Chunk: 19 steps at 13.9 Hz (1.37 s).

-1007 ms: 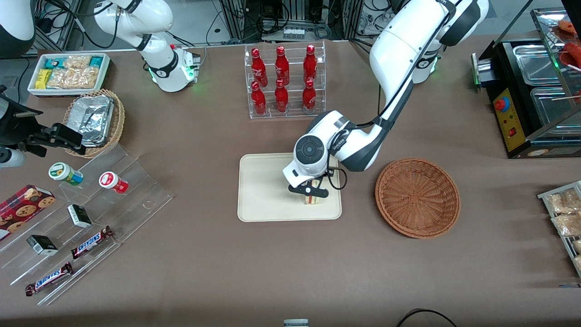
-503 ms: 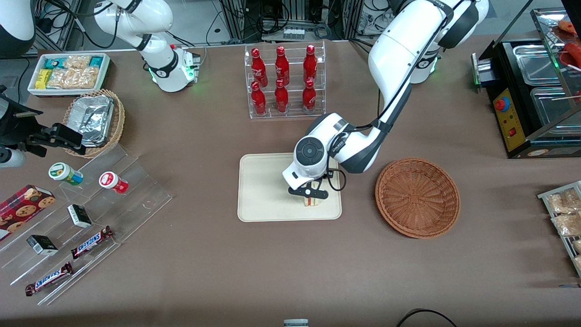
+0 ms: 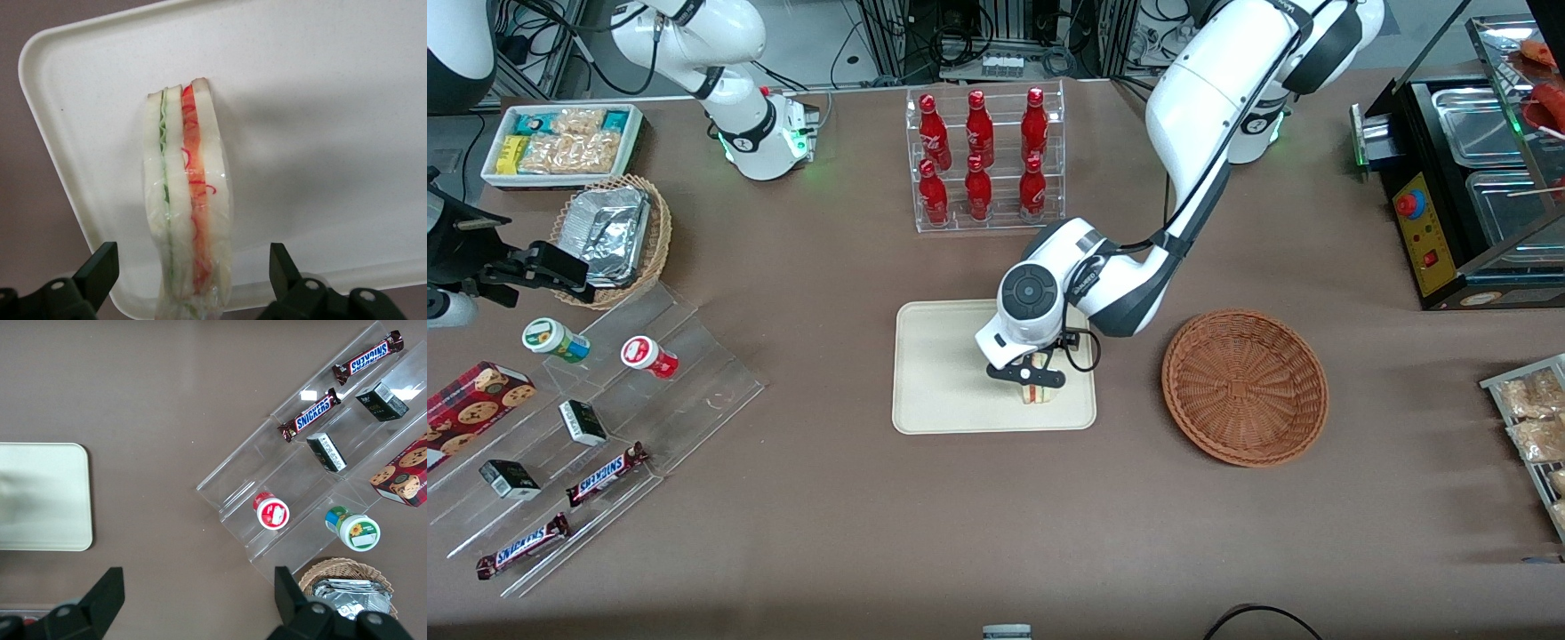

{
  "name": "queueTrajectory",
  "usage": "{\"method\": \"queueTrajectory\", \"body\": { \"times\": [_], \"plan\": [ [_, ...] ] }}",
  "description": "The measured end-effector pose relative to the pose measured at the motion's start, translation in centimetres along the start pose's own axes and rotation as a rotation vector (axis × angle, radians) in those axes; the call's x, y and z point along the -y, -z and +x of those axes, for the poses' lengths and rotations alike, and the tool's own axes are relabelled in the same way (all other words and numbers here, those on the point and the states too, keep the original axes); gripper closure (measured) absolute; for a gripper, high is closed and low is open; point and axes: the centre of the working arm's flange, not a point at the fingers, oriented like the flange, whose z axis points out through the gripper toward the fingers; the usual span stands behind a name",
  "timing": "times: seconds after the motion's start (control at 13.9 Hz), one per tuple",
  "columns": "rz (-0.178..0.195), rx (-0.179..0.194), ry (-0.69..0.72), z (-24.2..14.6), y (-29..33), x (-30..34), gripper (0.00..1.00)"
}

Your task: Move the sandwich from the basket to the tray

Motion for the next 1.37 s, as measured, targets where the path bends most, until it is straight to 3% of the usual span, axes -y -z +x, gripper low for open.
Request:
{"method": "queueTrajectory", "body": {
  "times": [0.22, 0.72, 1.08, 1.37],
  "plan": [
    [0.025, 0.022, 0.026, -0.4, 2.1, 0.1, 0.0],
    [0.051, 0.003, 0.088, -0.5, 10.6, 3.4, 0.0],
    [0.012, -0.073, 0.189, 0.7, 18.0, 10.2, 0.0],
    [0.002, -0.1, 0.252, 1.0, 22.2, 16.4, 0.0]
  ]
}}
